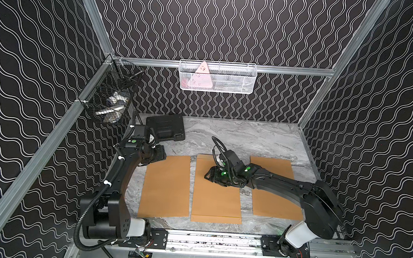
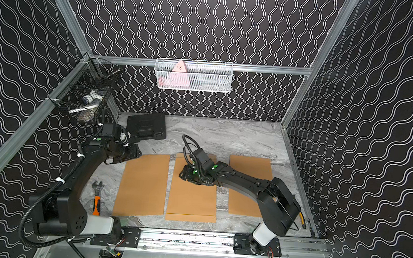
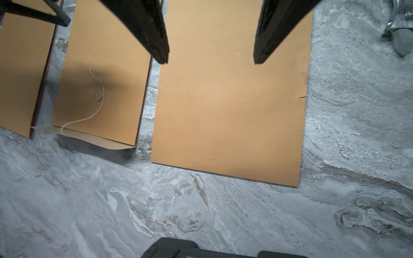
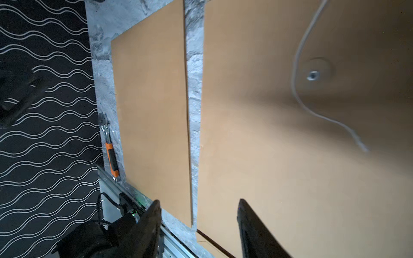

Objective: Open the file bag
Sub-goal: Pick up the file bag from the center of the board.

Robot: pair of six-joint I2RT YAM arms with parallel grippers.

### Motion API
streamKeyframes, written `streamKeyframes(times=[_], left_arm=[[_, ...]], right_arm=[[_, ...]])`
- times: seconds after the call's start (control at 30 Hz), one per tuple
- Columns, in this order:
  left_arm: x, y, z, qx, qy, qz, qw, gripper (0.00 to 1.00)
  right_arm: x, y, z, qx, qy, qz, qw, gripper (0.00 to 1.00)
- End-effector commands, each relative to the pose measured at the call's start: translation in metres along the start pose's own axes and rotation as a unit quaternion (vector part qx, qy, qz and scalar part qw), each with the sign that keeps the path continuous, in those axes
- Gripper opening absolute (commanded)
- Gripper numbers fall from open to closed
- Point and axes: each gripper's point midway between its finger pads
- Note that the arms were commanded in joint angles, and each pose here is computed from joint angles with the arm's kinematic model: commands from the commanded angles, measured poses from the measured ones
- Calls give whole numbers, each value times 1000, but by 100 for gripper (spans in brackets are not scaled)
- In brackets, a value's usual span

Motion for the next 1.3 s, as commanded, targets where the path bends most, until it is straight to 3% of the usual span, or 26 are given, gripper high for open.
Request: streamKeyframes(times=[0.0,0.33,1.27], left_arm=[[-11,14,4,-9,17,-25,1000,66],[-45,44,6,31,41,-32,998,65],[-79,105,13,97,37,-102,989,65]], right_arm=[[-17,30,-8,-11,-10,-35,999,56],[-73,53,10,-6,44,-38,998,56],[-118,25,27,-4,90,4,996,58]])
Point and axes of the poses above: each gripper's point midway between its finger pads, its own x axis back along the fingers, its own y axis along the line the jaws close on, z = x × y, and after that the axes turned 7 degrees about x, right-handed
